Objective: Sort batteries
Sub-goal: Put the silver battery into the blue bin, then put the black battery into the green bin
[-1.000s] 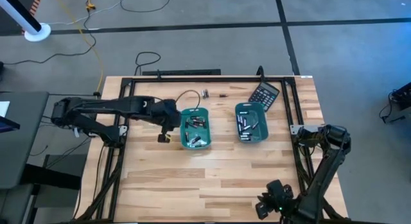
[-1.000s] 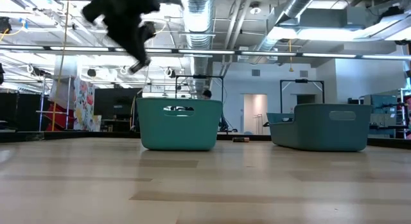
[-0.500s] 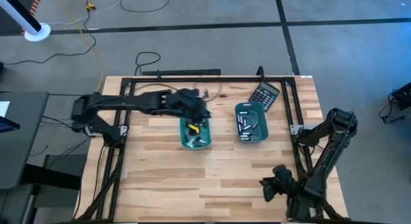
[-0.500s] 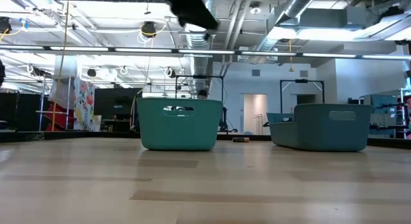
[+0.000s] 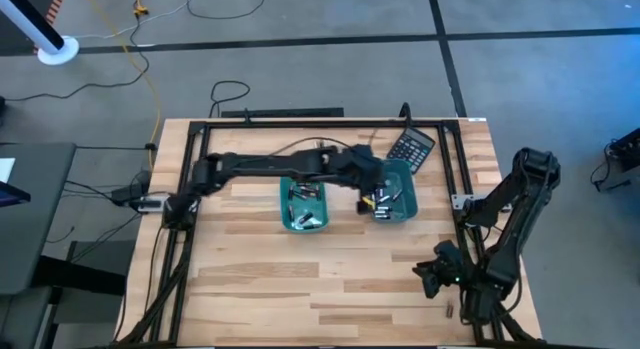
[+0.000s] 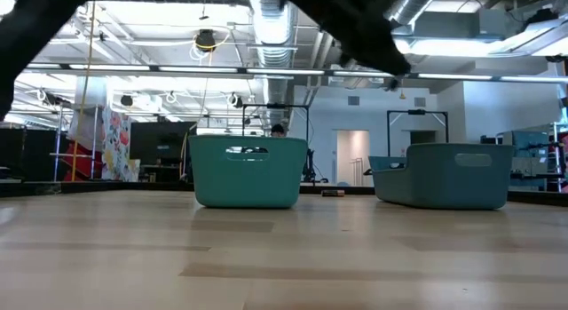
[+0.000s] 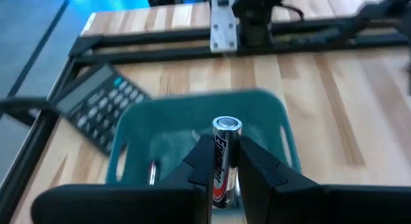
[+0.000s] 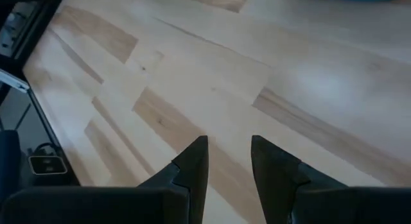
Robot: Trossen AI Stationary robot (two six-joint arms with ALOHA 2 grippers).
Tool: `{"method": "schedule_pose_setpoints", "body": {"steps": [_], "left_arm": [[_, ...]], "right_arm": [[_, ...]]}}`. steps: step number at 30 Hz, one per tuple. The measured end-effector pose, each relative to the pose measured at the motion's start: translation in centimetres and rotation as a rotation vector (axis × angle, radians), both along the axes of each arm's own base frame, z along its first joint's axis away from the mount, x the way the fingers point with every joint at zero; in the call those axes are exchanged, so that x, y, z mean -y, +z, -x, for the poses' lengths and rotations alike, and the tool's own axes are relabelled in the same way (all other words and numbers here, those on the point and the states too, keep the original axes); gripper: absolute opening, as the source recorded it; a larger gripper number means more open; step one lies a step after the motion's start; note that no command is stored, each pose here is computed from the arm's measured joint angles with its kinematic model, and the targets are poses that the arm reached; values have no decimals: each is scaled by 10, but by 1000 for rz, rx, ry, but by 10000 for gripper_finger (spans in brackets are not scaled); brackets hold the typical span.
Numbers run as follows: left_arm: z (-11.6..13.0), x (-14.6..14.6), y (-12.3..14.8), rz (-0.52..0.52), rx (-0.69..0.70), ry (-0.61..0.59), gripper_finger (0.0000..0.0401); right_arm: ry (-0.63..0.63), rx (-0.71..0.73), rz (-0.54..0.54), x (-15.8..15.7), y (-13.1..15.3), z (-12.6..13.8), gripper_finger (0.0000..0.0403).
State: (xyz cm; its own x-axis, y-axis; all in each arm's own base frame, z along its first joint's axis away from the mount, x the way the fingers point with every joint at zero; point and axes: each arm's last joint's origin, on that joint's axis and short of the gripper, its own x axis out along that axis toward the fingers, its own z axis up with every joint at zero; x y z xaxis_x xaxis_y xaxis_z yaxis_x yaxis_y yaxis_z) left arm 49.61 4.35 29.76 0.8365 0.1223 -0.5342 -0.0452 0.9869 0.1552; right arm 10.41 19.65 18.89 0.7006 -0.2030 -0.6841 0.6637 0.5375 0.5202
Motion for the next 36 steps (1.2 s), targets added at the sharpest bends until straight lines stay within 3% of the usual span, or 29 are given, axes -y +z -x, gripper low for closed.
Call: {"method": "schedule_pose_setpoints", "body": {"steps": [6,14,27,36], "left_arm": [[-46,-10,-50,24,3,24,49],[-66,-19,-107,140,-68,80,50],[-66,-22,-110,146,-74,94,110],[-64,-24,-104,170,-70,115,118]], "right_arm": [[9,4,-8,3,-10,1,134],[64,25,-43,-5,-9,2,134],[104,26,-52,-10,-8,9,133],[104,23,-47,-9,-9,9,134]]}}
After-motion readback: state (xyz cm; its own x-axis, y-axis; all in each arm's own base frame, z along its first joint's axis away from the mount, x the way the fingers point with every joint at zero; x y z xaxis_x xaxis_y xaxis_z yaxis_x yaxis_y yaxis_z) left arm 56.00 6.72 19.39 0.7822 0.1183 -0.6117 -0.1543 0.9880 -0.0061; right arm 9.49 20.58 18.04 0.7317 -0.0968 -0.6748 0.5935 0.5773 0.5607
